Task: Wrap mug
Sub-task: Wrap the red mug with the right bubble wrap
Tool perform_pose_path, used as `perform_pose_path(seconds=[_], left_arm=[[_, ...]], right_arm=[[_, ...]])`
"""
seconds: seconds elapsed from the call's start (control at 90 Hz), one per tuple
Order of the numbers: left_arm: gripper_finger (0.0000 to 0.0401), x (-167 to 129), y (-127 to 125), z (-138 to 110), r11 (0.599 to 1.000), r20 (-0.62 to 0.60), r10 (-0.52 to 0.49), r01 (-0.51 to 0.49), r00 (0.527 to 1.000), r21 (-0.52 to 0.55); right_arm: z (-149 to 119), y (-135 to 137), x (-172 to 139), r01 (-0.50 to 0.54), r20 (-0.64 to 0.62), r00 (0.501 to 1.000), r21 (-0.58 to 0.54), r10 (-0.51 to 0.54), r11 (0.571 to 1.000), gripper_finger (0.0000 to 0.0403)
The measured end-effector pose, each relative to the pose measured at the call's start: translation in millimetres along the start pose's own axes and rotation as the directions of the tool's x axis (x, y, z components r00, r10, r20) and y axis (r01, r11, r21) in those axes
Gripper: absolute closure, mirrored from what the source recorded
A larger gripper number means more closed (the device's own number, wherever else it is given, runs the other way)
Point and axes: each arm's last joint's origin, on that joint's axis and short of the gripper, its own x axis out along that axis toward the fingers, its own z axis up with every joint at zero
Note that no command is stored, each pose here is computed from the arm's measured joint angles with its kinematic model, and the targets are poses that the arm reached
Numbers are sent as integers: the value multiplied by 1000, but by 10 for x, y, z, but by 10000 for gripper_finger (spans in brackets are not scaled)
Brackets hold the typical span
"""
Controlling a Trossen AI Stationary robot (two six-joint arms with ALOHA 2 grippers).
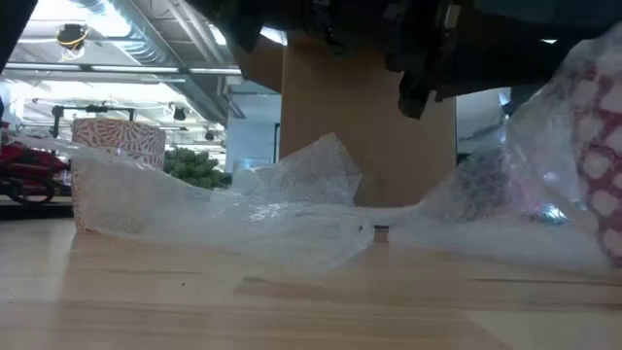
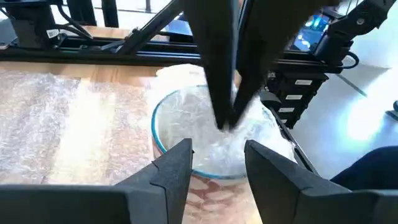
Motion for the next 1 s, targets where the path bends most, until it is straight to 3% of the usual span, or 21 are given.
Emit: perform_pose_path(seconds=[0.133, 0.356, 0.611, 0.822, 1.0], left_arm=[[267, 0, 0, -2, 1000, -1, 0, 0, 1000, -1], [267, -1, -4, -3, 1000, -2, -4, 4, 1000, 7], [267, 0, -1, 0, 1000, 1, 1, -1, 1000, 7], [267, 0, 1, -2, 1000, 0, 3, -3, 1000, 7], [267, 0, 1, -2, 1000, -1, 3, -2, 1000, 7]], right_arm=[[-3, 6, 19, -14, 13, 1000, 7, 13, 1000, 402], [-105, 61, 437, -141, -58, 988, 30, 143, 990, 402], [-187, -101, 800, -67, -70, 995, 52, 71, 996, 402], [-123, -83, 696, -81, -118, 990, 14, 82, 997, 402], [3, 45, 293, -151, -94, 984, 0, 150, 989, 402]])
